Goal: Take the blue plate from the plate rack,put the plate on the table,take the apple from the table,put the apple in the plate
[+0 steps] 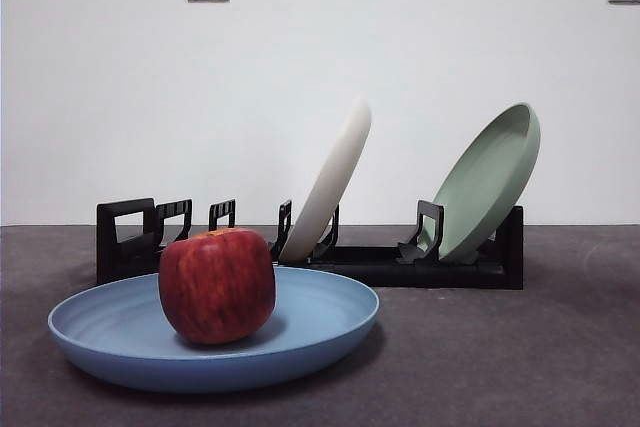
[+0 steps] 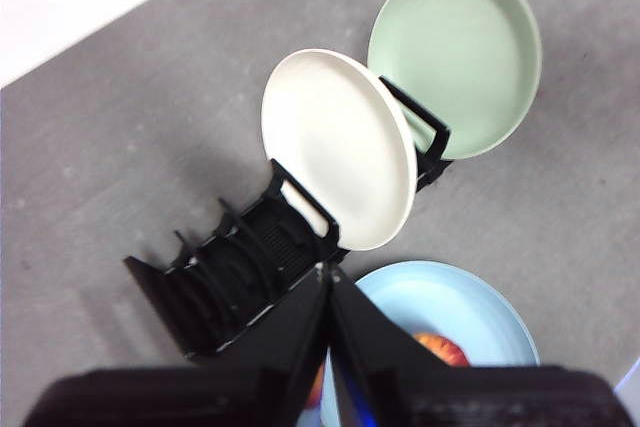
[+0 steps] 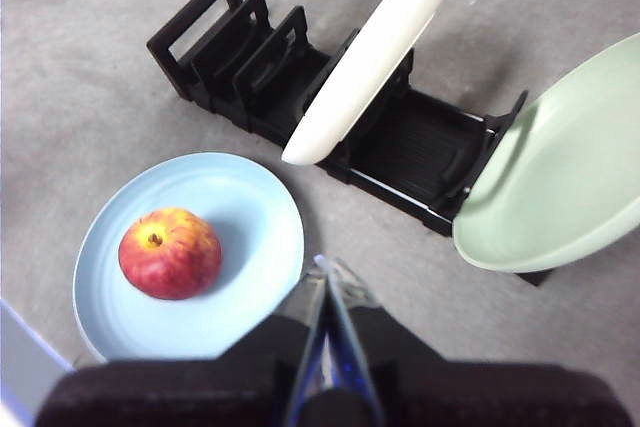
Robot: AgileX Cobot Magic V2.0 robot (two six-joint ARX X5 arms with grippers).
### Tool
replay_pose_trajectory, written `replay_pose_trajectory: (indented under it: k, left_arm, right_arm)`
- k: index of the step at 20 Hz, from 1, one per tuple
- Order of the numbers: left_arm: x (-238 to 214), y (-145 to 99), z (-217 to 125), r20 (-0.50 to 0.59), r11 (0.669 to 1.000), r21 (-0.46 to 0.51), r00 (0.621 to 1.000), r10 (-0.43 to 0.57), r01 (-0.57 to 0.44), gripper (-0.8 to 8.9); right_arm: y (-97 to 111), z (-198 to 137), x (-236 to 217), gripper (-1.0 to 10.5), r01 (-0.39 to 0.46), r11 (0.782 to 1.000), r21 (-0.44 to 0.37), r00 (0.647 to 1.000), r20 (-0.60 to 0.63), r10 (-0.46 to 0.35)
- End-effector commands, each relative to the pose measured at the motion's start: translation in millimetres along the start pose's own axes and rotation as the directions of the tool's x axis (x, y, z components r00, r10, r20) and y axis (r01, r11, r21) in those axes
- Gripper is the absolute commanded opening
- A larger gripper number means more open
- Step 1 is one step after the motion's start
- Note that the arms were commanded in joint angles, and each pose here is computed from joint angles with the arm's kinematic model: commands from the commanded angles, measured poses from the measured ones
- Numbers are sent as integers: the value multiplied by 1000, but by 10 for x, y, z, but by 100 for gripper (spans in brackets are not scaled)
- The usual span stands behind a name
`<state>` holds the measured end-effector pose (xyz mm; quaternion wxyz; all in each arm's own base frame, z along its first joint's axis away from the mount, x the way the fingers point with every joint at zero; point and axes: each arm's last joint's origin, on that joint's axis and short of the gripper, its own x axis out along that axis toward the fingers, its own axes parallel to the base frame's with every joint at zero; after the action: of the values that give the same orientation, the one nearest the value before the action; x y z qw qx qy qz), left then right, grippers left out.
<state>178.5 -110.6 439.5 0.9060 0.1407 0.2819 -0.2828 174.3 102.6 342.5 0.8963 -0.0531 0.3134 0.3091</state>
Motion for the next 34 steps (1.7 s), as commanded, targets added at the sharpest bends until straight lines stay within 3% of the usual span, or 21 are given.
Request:
replay_pose_trajectory:
  k: [1,5,10,14,17,28,32,34]
  left_arm:
    - [169,-65,-442,14,997,-74,1000,-1,2,-8]
    - [318,-191,-1179,71,987,-163,997,11,0,-8]
    - [427,-294,-1707,118,974,-224,993,0,27,-8]
    - [425,-335,-1696,166,976,-208,986,-28,63,-8]
    - [436,-342,-1699,158,965,-253,987,-36,76,-2]
    - [422,-337,-1702,162,965,-253,986,-29,70,-3]
    - [149,-216,-1749,273,979,-202,960,66,-10,-2]
    - [15,-119,-1823,343,962,-260,923,172,-83,-3]
  right_arm:
    - [-8,-167,61,-11,-4,999,39,1000,31,3]
    - [-7,-385,58,-11,-7,996,86,999,36,4]
    - [27,-644,61,-11,-25,994,107,999,39,21]
    - [71,-664,38,-11,-49,997,67,996,84,43]
    - [69,-680,46,1,-46,995,92,997,65,40]
    - [69,-682,45,1,-45,995,92,997,62,39]
    - [68,-683,45,1,-42,995,93,997,62,36]
    - [67,-683,45,1,-41,995,93,997,62,36]
